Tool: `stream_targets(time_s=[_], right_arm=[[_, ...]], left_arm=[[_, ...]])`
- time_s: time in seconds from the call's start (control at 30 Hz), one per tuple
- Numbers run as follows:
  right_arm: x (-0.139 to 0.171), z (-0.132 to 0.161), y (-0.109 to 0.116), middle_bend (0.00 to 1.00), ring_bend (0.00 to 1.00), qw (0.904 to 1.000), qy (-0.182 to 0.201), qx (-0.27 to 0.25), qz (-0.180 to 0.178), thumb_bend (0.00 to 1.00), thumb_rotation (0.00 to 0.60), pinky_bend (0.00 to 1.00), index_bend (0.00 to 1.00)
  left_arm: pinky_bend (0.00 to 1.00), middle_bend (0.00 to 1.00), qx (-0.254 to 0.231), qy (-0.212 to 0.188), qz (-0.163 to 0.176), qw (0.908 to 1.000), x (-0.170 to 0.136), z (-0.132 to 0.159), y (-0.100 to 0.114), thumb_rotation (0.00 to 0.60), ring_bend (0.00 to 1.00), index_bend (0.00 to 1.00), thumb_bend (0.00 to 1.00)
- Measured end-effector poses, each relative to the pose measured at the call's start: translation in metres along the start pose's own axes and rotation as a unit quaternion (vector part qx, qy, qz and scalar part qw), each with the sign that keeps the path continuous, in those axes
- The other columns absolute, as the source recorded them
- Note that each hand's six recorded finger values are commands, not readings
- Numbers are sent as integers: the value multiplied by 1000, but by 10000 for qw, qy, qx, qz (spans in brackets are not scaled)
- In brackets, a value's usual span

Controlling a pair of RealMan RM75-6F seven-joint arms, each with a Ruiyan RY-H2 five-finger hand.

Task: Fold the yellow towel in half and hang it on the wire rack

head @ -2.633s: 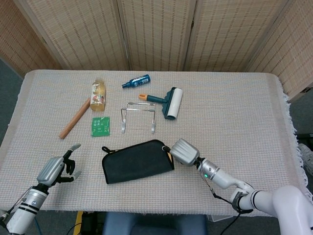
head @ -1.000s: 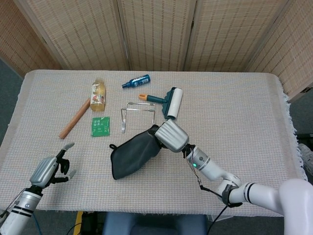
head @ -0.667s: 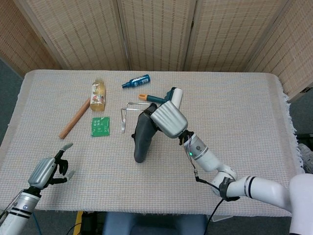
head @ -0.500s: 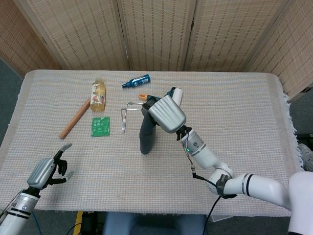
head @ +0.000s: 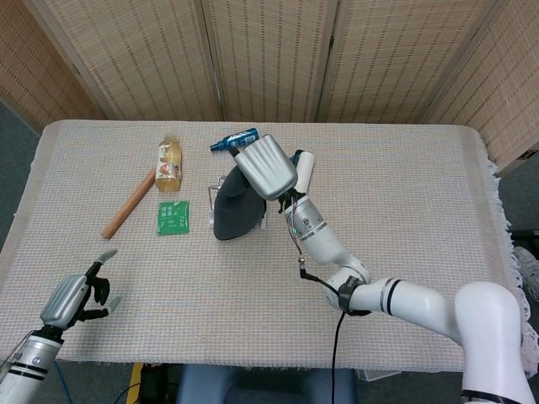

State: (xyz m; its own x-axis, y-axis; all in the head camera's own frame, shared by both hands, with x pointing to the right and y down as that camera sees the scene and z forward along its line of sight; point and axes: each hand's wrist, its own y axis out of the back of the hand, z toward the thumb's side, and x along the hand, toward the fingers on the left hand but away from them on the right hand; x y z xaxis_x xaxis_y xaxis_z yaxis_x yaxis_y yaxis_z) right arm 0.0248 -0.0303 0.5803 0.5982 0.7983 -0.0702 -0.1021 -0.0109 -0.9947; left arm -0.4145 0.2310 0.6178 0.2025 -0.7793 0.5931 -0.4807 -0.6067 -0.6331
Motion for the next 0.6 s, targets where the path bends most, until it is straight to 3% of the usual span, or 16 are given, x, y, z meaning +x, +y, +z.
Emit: stream_targets(time_s=[0.6], right_arm=[[-47, -6, -45, 858, 950, 9972, -332, 509, 435, 444, 600, 1000, 672]], left_arm=[[855, 766, -83, 252, -25, 9996, -13, -14, -5, 600, 694, 0, 367]])
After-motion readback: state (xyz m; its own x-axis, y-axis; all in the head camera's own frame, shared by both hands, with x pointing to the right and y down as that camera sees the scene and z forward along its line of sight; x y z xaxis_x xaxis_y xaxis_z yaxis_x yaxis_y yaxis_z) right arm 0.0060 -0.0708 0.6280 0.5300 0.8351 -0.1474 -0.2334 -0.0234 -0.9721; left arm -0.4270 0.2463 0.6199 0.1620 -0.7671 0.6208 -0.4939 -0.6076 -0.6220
